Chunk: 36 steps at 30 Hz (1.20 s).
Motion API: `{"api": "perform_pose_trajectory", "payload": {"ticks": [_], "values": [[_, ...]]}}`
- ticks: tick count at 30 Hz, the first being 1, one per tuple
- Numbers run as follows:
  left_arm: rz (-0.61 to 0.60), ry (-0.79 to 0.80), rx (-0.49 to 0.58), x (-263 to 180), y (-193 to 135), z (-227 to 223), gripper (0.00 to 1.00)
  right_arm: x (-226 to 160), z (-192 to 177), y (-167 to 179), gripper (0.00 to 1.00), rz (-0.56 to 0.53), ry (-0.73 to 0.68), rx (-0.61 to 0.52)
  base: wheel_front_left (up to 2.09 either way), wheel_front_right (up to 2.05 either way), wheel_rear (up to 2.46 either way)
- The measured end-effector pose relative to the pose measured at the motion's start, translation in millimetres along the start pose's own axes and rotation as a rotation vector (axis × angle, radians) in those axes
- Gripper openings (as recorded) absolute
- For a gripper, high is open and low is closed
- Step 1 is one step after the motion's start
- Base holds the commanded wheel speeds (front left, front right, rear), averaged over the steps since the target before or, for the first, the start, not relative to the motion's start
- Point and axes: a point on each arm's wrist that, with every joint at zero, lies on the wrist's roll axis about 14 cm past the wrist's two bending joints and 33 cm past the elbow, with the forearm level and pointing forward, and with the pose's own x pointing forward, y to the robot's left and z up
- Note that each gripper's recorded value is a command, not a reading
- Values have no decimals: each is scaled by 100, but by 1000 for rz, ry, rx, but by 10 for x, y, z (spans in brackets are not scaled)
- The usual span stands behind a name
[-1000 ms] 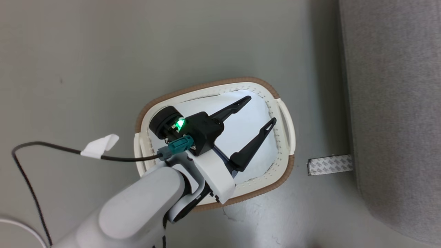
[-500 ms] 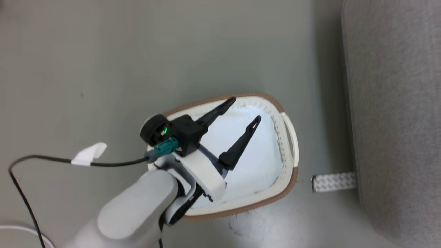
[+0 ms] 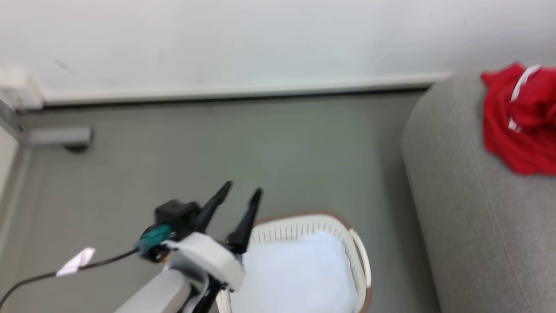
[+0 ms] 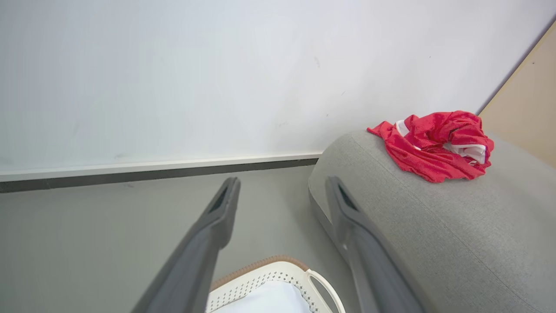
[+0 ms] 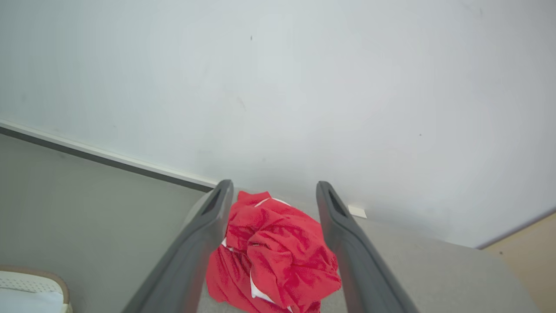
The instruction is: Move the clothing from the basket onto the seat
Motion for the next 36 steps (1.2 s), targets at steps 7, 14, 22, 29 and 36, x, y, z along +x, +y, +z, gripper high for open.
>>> {"api": "perform_pose_trajectory", "payload": {"ticks": [7, 14, 22, 29, 36], "values": [[172, -143, -3, -561, 265, 543, 100, -562, 663, 429, 100, 85, -396, 74, 0, 0, 0], [355, -264, 63, -1124, 706, 911, 100, -689, 527, 1015, 100, 164, -567, 189, 0, 0, 0], [482, -278, 82, -1448, 827, 757, 100, -811, -36, 1459, 100, 141, -598, 351, 0, 0, 0], [544, -259, 89, -1593, 892, 542, 100, -894, -441, 1762, 100, 139, -548, 493, 0, 0, 0], [545, -226, 67, -1614, 916, 353, 100, -932, -640, 1928, 100, 137, -495, 520, 0, 0, 0]]}}
